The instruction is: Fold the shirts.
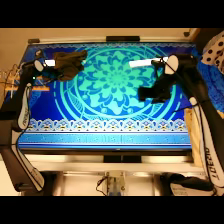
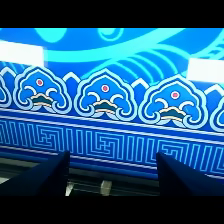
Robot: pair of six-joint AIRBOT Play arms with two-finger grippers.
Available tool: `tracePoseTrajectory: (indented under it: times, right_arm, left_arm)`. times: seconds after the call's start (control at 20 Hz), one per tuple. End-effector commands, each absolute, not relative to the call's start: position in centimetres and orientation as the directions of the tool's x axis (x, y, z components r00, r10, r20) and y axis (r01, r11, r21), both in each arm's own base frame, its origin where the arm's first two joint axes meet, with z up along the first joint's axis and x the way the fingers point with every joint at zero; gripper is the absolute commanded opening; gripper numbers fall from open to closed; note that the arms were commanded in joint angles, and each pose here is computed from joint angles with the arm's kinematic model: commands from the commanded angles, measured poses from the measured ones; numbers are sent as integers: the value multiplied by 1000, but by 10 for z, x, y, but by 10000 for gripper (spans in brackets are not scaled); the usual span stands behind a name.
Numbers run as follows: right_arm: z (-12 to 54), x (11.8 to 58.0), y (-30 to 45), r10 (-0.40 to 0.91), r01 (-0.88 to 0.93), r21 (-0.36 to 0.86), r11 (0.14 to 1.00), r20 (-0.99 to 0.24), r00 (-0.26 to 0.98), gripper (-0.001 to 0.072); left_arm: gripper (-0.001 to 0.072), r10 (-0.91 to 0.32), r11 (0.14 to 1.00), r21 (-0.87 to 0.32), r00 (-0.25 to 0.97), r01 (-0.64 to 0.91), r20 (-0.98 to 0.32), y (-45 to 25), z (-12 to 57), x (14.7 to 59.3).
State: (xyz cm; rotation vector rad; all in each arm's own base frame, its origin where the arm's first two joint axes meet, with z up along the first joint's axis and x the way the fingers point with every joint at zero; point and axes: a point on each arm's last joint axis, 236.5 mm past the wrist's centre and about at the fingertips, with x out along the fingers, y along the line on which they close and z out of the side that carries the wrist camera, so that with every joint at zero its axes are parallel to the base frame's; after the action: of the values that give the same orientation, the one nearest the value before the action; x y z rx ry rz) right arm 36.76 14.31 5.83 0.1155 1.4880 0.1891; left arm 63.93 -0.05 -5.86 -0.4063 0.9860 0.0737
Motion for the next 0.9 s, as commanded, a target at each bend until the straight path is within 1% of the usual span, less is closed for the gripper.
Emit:
tracePoseTrajectory:
  times: [0.0,0.15,0.25,0.3,0.45,0.5,0.6,0.65,0.75,0.85]
  right_arm:
    - [60,369,151,231,-57,227,972,-970,77,640]
    - [60,369,152,232,-57,228,972,-970,77,640]
    - [60,369,152,233,-57,229,972,-969,76,640]
    - [60,368,153,238,-58,234,971,-968,74,640]
    - [61,367,158,257,-58,253,966,-964,68,640]
    - [62,366,158,261,-58,257,965,-963,66,640]
    - [62,366,159,262,-59,258,964,-963,64,640]
    - [62,366,159,262,-62,258,964,-963,63,640]
    - [62,365,158,261,-82,256,963,-963,62,640]
    - [64,365,157,260,-91,253,963,-963,67,640]
  left_arm:
    - [548,-180,864,-420,609,-277,-772,-9,-72,658]
    - [547,-230,806,-518,655,-287,-720,-21,-71,671]
    - [538,-232,794,-535,668,-290,-707,-21,-73,675]
    - [457,-231,793,-535,669,-291,-706,-21,-74,676]
    - [69,-228,793,-536,675,-289,-702,-20,-73,677]
    - [36,-227,793,-536,675,-290,-701,-19,-73,677]
    - [35,-251,772,-566,679,-289,-689,-23,-66,677]
    - [34,-266,775,-576,691,-261,-672,-27,-55,679]
    - [33,-301,818,-560,729,-134,-615,-40,-11,681]
    - [32,-329,878,-476,780,45,-532,-59,65,675]
